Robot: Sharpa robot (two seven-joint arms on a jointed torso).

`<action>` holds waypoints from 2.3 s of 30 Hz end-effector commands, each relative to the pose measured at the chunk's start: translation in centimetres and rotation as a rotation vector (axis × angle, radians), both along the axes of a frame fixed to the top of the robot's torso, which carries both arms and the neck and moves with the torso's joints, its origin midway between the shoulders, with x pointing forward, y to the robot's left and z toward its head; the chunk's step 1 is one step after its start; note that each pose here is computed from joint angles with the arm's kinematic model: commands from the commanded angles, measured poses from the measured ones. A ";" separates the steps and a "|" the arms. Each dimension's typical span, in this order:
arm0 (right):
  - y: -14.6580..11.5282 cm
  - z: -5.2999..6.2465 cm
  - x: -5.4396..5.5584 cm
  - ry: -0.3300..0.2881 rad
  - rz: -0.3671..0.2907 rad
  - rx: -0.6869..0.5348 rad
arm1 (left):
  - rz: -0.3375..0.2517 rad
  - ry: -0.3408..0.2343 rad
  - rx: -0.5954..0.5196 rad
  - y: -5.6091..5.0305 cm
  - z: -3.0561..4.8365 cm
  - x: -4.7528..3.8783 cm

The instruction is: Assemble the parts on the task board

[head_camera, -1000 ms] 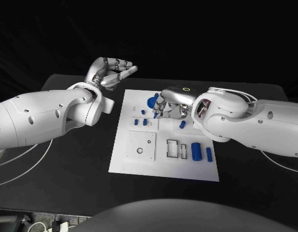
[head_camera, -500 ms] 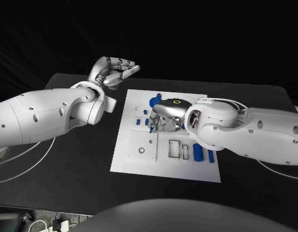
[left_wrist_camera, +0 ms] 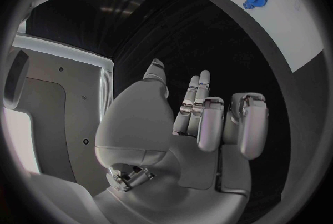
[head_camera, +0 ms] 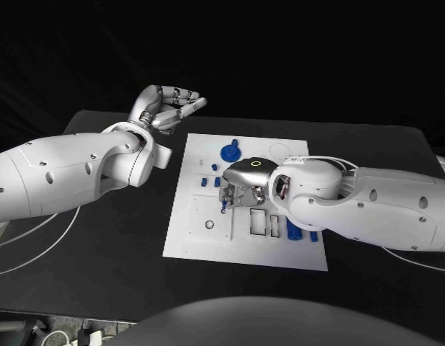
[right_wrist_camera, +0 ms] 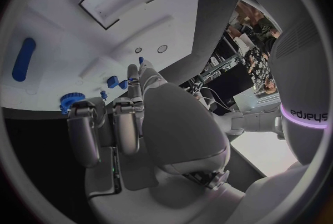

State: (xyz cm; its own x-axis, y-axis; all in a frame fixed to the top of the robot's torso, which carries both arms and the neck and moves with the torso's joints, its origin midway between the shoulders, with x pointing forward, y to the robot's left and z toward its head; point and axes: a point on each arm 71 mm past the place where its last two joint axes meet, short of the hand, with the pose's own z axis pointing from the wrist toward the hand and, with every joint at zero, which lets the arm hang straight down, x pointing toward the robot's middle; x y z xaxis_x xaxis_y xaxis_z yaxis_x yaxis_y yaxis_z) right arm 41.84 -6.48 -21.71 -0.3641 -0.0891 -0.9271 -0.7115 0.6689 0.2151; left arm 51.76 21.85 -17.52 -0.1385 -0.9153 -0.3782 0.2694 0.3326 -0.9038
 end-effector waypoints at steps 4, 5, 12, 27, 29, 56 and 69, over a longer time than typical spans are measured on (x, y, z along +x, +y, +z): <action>0.2 -0.5 -0.1 -0.040 0.042 -0.052 | -0.017 0.000 -0.008 -0.2 0.06 -0.09; 0.2 -0.6 -0.1 -0.041 0.043 -0.052 | -0.017 -0.001 -0.008 -0.1 0.06 -0.10; 0.5 -0.9 -0.2 -0.047 0.045 -0.041 | -0.014 -0.001 -0.008 0.0 0.08 -0.16; 0.5 -1.1 0.0 -0.046 0.043 -0.043 | -0.013 -0.002 -0.009 0.1 0.10 -0.22; 0.5 -1.1 0.0 -0.046 0.044 -0.043 | -0.013 -0.002 -0.009 0.1 0.10 -0.22; 0.7 -1.5 -0.1 -0.022 0.045 -0.051 | -0.012 -0.003 -0.009 0.2 0.12 -0.24; 0.7 -1.6 -0.1 -0.007 0.045 -0.064 | -0.012 -0.003 -0.009 0.2 0.13 -0.23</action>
State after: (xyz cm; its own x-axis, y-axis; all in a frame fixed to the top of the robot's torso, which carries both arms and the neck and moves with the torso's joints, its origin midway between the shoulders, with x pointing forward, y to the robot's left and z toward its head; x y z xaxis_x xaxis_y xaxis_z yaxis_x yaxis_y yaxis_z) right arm 41.84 -5.81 -23.10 -0.3391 -0.1422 -0.9300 -0.7391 0.6519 0.1698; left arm 51.57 22.27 -17.48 -0.1352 -0.9163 -0.3771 0.2676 0.3326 -0.9043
